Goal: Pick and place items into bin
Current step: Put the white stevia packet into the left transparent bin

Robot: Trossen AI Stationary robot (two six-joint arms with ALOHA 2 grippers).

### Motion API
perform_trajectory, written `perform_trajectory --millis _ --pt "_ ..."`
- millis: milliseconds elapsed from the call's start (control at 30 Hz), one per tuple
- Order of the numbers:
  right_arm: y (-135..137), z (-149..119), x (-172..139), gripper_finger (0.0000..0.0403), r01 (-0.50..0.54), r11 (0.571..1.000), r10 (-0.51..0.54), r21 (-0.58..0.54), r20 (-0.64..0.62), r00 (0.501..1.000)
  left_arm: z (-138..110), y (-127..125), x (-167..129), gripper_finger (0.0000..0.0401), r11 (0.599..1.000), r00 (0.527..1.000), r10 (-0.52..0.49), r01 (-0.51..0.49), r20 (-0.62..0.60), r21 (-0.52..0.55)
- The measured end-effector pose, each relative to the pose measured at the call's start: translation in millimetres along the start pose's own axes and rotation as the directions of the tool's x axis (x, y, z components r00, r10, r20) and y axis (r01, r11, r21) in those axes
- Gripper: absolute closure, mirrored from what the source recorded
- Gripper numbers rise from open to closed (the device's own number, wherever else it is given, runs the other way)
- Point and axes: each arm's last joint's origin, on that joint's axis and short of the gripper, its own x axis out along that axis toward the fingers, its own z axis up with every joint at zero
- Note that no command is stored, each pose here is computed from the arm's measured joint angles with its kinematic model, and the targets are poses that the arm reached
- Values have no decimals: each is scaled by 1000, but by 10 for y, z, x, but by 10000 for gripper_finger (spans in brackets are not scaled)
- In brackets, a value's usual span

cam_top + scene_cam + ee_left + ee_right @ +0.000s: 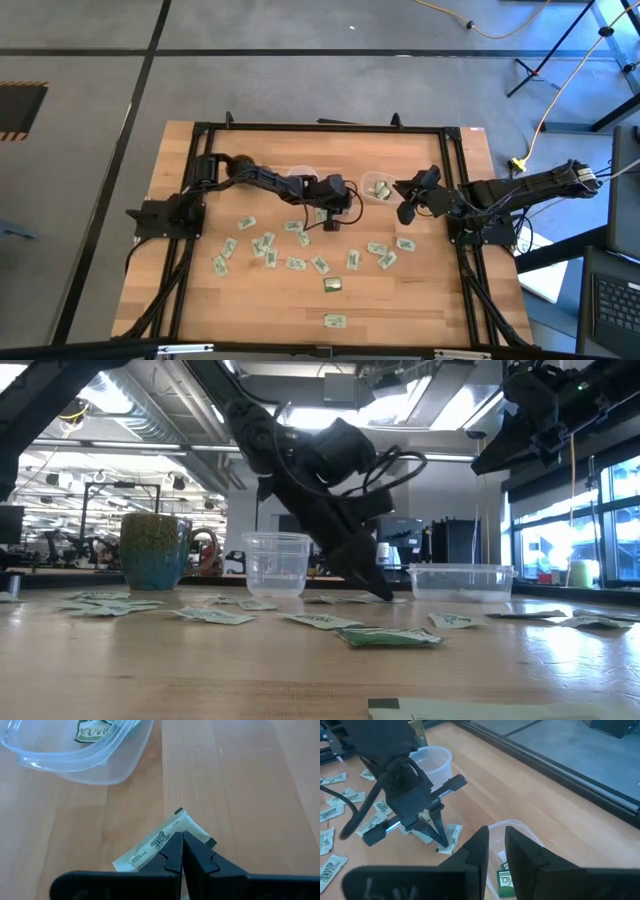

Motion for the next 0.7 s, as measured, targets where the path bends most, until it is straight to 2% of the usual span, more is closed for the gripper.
perform_trajectory --millis 167,433,700 --pt "1 1 0 336 -1 1000 1 1 1 1000 -5 -63 6 398 996 996 -84 84 3 6" --pt "1 1 0 336 -1 1000 1 3 1 1000 20 -368 -7 398 973 975 -223 223 3 53" --pt "1 1 0 336 -1 1000 1 26 1 1000 11 -640 -33 396 960 964 -261 264 -40 94"
